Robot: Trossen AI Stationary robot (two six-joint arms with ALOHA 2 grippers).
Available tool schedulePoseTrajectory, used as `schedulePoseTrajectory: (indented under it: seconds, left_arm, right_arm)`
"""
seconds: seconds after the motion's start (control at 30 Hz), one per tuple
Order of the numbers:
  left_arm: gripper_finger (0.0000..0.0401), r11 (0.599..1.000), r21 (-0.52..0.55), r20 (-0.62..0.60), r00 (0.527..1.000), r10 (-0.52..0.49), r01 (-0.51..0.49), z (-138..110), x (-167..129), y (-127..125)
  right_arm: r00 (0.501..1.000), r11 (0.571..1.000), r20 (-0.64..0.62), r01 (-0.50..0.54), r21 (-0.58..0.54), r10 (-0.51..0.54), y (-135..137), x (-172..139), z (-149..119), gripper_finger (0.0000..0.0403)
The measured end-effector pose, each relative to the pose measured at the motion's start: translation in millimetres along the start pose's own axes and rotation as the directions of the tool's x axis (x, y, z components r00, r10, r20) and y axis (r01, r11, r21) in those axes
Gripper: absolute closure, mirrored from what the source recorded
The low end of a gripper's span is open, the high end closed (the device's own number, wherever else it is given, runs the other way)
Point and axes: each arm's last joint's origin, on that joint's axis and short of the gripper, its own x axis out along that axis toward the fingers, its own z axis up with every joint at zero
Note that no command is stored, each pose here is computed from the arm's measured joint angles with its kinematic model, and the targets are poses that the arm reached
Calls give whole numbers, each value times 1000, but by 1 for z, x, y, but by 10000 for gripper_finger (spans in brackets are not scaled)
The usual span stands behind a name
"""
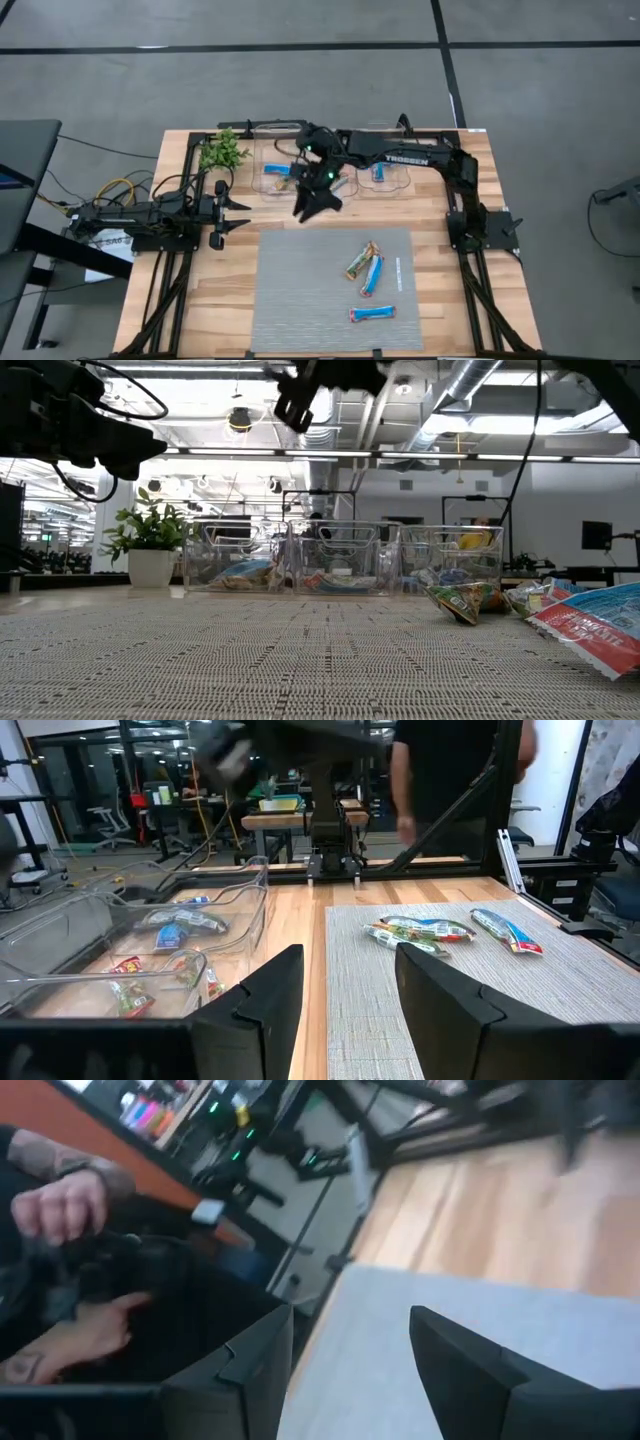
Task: Pick and place Granola Bars by type
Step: Put the orange granola bar into the left transparent bin
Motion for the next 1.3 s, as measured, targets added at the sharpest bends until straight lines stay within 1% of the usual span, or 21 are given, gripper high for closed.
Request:
schedulePoseTrajectory:
  seconds: [0.13, 0.27, 0.33, 0.4, 0.47, 0.53, 0.63, 0.73, 0.87, 0.97, 1.03, 1.17, 1.27, 1.3]
  left_arm:
    - [247, 1000, 0, -1, 1000, 0, 0, 0, 0, 0]
    - [247, 1000, 0, 0, 1000, 0, 0, 0, 0, 0]
    - [247, 1000, 0, 0, 1000, 0, 0, 0, 0, 0]
    - [247, 1000, 0, 0, 1000, 0, 0, 0, 0, 0]
    - [247, 1000, 0, 0, 1000, 0, 0, 0, 0, 0]
    - [247, 1000, 0, -1, 1000, 0, 0, 0, 0, 0]
    - [247, 1000, 0, -1, 1000, 0, 0, 0, 0, 0]
    - [247, 1000, 0, 0, 1000, 0, 0, 0, 0, 0]
    - [247, 1000, 0, 0, 1000, 0, 0, 0, 0, 0]
    - [247, 1000, 0, 0, 1000, 0, 0, 0, 0, 0]
    - [247, 1000, 0, 0, 1000, 0, 0, 0, 0, 0]
    - [247, 1000, 0, 0, 1000, 0, 0, 0, 0, 0]
    - [247, 1000, 0, 0, 1000, 0, 0, 0, 0, 0]
    - [247, 1000, 0, 0, 1000, 0, 0, 0, 0, 0]
  right_arm:
    - [995, 999, -90, -51, -2, 50, 28, 21, -8, 206]
    - [976, 995, -196, -96, -11, 92, 58, 42, -19, 207]
    - [962, 996, -267, -74, -42, 60, 75, 52, -27, 208]
    - [938, 995, -347, -25, -95, -10, 89, 61, -36, 209]
    - [895, 988, -433, 45, -150, -106, 101, 68, -46, 209]
    - [837, 974, -512, 106, -199, -196, 111, 74, -56, 207]
    - [746, 953, -600, 162, -255, -287, 123, 82, -68, 206]
    - [690, 944, -651, 162, -288, -317, 137, 91, -78, 207]
    - [641, 944, -701, 127, -304, -312, 154, 102, -89, 209]
    - [588, 934, -732, 127, -335, -342, 164, 107, -97, 209]
    - [551, 924, -748, 133, -360, -371, 166, 111, -104, 209]
    - [456, 895, -772, 172, -412, -443, 160, 119, -122, 211]
    - [420, 870, -762, 227, -438, -493, 150, 125, -134, 211]
    - [415, 864, -758, 240, -443, -504, 146, 128, -138, 211]
